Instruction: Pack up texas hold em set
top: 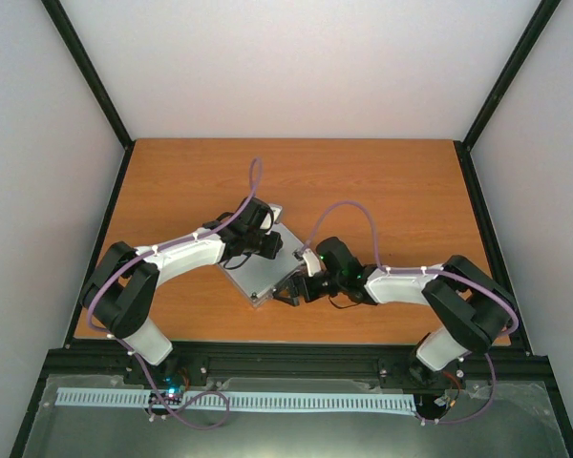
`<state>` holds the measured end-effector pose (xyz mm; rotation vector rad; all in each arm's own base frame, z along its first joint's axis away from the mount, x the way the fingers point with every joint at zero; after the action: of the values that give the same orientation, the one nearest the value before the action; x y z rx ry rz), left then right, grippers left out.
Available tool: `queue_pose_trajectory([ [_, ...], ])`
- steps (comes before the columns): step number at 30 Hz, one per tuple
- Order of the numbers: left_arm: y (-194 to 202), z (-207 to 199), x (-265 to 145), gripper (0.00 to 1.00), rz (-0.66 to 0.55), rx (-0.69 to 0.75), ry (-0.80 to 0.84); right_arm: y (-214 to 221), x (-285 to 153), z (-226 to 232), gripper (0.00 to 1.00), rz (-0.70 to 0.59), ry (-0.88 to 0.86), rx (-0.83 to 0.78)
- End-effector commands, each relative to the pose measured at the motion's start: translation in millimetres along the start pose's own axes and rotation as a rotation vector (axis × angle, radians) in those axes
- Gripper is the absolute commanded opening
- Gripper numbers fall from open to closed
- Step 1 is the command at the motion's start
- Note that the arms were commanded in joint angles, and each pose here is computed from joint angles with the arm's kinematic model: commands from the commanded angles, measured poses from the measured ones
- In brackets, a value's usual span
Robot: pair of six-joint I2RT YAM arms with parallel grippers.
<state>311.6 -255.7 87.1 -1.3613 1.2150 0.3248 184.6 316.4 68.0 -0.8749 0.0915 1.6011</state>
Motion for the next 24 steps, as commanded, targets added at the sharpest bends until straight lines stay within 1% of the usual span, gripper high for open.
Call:
queue_pose_trajectory([
  [1,61.3,18.4,14.9,0.23,0.218,-0.011,-0.066,4.8,5.7,22.2,0.98,0.043,-0.116,0.002],
  [13,61.4,17.7,16.2,0.23,0.219,-0.011,-0.060,-19.8,7.2,43.5,0.98,-0.003,-0.167,-0.021],
  [24,63.3,17.6,16.2,0.23,0.217,-0.015,-0.057,-30.3,12.7,45.9,0.98,-0.025,-0.164,-0.011],
])
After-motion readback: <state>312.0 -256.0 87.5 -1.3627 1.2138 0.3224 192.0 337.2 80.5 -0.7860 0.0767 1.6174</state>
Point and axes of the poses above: each gripper's point midway between its finger pads, its own x axis out along the fingers, its own z axis along the line the jaws close on, y = z × x, the point moved 1 cm from there along -x, back along the fingers, and after that the axes turned 3 degrees about x, right-handed, at the moved point
